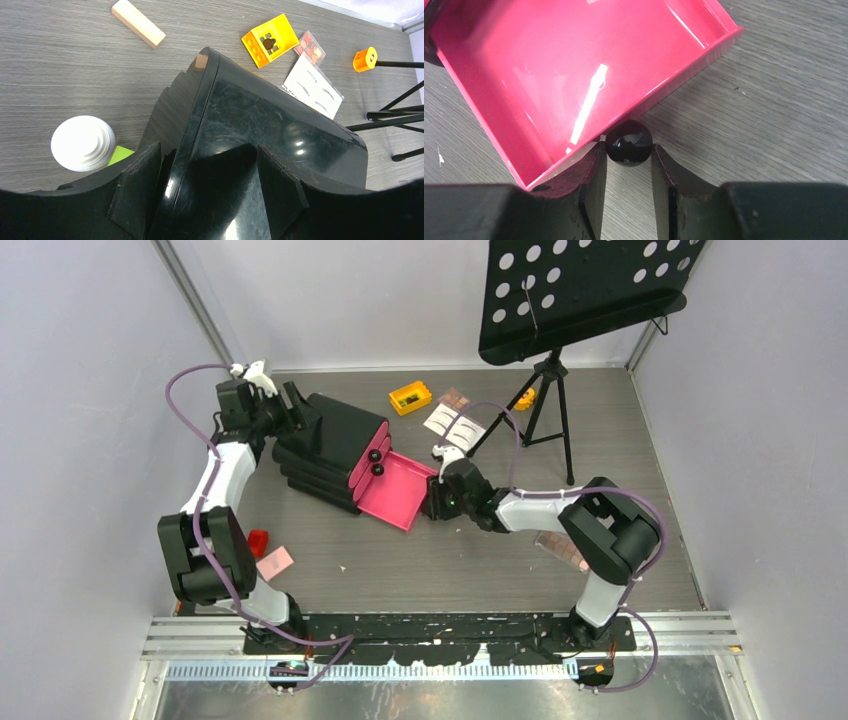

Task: Organize the makeup
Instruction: Open the drawer in the storage box.

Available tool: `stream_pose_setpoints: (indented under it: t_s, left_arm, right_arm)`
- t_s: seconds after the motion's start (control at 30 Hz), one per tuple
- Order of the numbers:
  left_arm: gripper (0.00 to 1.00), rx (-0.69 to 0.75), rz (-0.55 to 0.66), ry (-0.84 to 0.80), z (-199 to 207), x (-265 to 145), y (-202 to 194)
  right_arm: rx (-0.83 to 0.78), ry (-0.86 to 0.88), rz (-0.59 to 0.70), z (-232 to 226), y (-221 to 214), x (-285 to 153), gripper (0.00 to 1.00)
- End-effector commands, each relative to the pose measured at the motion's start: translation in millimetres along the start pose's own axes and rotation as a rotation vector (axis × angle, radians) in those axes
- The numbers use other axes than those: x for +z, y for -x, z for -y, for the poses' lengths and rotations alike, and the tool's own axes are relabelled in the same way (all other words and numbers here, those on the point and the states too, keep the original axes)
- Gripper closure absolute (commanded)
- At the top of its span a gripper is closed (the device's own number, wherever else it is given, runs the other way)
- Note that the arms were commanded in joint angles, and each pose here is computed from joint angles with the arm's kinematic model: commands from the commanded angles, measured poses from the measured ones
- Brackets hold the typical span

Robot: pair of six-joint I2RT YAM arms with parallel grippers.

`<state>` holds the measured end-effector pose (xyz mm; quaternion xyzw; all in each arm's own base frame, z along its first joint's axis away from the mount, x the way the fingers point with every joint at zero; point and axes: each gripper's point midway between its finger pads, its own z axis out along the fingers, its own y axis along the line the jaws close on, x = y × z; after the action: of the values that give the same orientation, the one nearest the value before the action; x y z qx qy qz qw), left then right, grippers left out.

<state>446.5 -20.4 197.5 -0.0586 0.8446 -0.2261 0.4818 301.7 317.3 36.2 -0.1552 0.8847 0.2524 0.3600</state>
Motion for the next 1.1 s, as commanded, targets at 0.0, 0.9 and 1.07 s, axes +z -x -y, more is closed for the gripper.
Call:
stream_pose_setpoints:
  t_s: [0.0, 0.9, 1.07]
  left_arm:
    - [0.28, 0.013, 0.022, -0.021, 17.6, -14.8, 11.7]
    - [0.12, 0.028, 0.090, -0.043, 66.5, -96.3, 30.4]
    - [0.12, 0.060, 0.083, -0.017, 64.2, -115.1, 3.9]
  right_arm:
    - [-0.002, -0.072, 0.047, 12.3, 16.3, -13.8, 0.83]
    - [-0.072, -0.257, 0.102, 15.7, 99.9, -49.3, 0.38]
    - [-0.066, -0.360, 0.121, 27.6, 133.9, -28.2, 0.38]
